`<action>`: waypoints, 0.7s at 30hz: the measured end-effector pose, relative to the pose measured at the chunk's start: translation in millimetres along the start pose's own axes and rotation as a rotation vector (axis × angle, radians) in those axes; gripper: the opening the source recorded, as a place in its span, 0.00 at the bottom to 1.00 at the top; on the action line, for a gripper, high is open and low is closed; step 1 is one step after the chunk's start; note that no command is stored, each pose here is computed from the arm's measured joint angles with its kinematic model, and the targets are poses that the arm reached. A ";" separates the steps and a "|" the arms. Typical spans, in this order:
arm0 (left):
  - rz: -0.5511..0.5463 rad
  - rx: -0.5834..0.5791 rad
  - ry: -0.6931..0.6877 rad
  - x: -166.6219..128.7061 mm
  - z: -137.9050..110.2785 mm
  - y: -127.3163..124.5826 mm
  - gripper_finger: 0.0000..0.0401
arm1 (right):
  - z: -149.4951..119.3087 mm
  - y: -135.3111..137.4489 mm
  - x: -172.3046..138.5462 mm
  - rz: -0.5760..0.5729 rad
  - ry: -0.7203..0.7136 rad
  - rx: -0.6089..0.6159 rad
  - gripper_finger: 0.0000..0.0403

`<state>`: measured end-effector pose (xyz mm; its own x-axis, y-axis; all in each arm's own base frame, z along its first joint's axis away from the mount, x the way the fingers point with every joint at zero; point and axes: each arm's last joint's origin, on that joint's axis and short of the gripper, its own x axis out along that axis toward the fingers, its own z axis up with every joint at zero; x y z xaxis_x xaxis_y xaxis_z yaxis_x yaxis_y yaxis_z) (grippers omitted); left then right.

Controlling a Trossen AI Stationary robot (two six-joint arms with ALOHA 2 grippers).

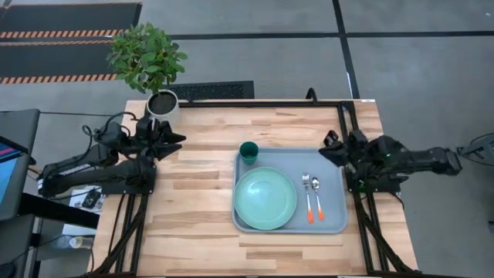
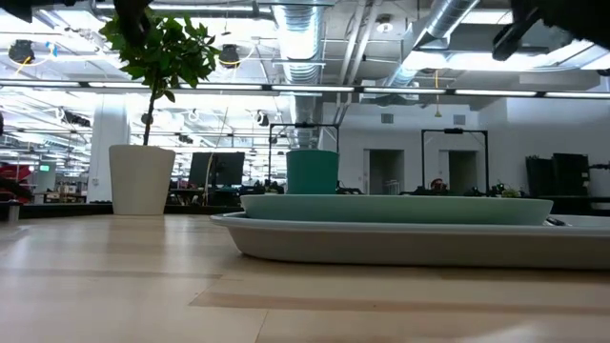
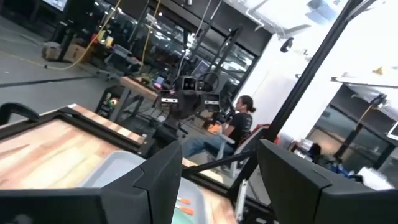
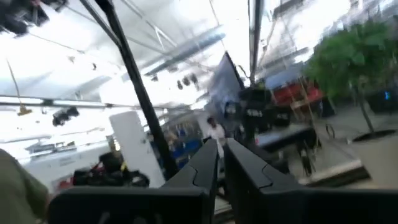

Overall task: Pick and place plate/cup/fork/spoon on tray
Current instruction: Return to Home Position

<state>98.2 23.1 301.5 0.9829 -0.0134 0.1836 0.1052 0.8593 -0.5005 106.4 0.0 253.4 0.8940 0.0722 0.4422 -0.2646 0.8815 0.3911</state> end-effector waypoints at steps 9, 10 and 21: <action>0.045 0.043 0.040 -3.9 -26.9 17.3 0.49 | -19.0 -5.1 -4.2 -0.064 -0.037 -0.087 0.14; 0.047 0.039 0.045 -3.9 -28.5 18.4 0.49 | -15.0 -4.4 -5.1 -0.063 -0.040 -0.103 0.14; 0.049 0.160 0.042 -15.1 -28.8 15.6 0.49 | 14.5 7.2 -32.1 -0.132 0.077 -0.183 0.14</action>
<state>89.3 22.0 266.6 0.9921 0.0122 0.1246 0.0345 0.9300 -0.3658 70.6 -2.8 253.8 0.9433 -0.0205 0.3314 -0.0797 0.9549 0.2860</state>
